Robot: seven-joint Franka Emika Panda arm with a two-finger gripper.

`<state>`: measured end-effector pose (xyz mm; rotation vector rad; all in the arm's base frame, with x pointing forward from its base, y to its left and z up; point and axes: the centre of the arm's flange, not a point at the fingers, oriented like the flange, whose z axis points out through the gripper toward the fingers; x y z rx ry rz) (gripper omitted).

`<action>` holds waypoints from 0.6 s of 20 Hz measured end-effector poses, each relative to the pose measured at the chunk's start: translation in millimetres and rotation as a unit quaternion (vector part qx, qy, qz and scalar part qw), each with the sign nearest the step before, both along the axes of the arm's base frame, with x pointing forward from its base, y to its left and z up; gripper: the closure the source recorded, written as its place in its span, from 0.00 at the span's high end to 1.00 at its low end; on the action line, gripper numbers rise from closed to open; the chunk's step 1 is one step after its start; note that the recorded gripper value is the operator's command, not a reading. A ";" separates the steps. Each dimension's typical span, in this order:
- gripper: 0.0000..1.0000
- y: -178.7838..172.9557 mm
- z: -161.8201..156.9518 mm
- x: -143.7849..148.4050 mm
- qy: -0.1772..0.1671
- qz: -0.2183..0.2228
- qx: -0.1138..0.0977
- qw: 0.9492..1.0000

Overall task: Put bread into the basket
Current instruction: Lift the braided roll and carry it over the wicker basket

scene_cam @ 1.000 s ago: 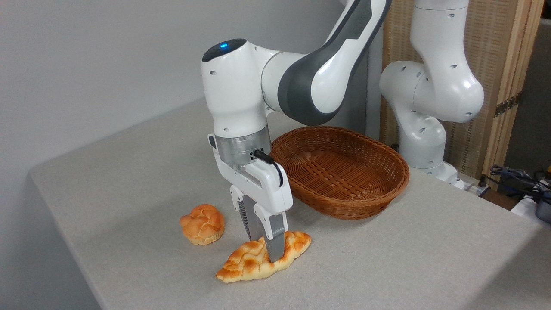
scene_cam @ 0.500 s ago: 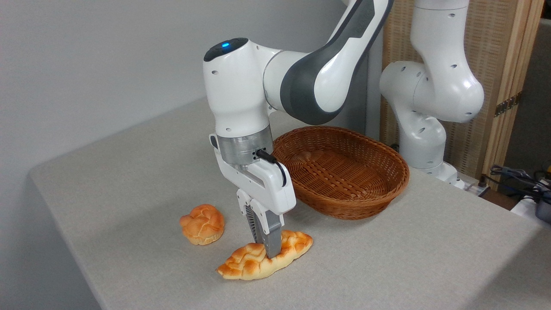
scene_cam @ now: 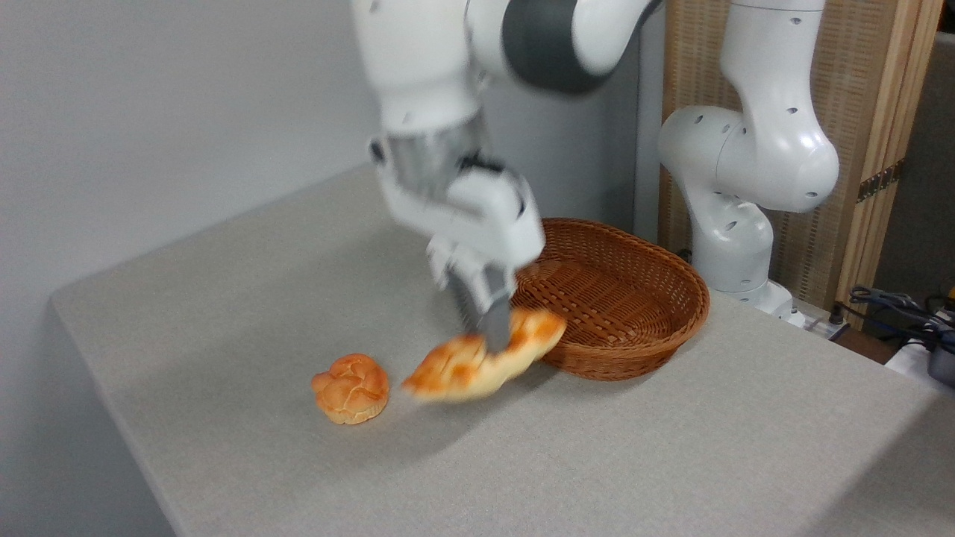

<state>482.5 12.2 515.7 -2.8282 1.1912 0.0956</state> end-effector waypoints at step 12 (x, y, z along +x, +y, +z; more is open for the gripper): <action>0.00 -1.7 -1.7 -147.7 0.109 0.010 -0.022 0.994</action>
